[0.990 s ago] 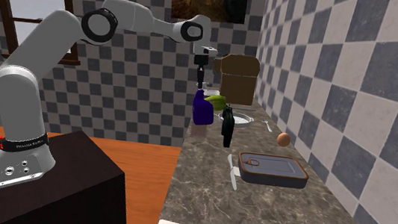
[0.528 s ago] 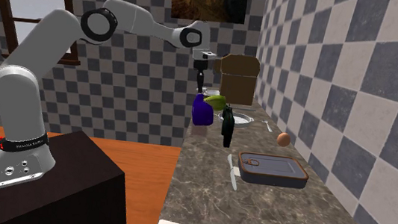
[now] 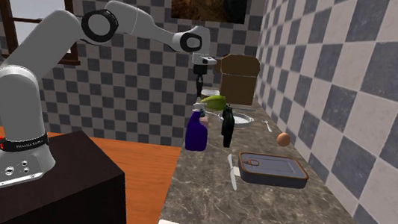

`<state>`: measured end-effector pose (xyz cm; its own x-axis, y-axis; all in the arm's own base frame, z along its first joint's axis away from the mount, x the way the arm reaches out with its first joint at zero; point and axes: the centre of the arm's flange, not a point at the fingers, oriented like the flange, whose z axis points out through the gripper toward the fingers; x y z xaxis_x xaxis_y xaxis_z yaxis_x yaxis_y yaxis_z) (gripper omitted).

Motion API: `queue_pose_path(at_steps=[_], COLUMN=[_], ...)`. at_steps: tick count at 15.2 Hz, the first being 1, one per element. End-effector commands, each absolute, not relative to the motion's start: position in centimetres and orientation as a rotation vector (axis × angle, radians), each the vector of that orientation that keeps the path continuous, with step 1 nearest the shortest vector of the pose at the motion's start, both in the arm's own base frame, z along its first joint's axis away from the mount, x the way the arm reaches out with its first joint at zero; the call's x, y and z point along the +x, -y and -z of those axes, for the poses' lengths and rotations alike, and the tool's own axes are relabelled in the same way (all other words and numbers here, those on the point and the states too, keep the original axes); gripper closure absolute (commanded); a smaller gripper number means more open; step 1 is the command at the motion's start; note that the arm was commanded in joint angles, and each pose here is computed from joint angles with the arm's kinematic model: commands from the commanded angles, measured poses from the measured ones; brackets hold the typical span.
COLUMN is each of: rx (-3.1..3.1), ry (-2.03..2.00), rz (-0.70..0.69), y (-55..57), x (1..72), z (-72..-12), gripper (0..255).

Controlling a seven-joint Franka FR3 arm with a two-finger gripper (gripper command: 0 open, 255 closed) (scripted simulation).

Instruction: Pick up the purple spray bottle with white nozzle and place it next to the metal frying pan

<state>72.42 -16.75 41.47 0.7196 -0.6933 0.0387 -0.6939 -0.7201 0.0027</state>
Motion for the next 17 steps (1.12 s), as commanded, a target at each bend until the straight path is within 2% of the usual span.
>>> queue_pose_path(at_steps=[1, 6, 10, 17], rx=[2.897, 2.897, 2.897, 2.897], ry=[1.169, 1.169, 1.169, 1.169], rz=[-0.054, -0.054, -0.054, -0.054], y=[16.8, 16.8, 16.6, 16.6], x=[72.4, 72.4, 72.3, 72.3], z=[-41.5, -41.5, -46.4, -46.4], gripper=[0, 0, 0, 0])
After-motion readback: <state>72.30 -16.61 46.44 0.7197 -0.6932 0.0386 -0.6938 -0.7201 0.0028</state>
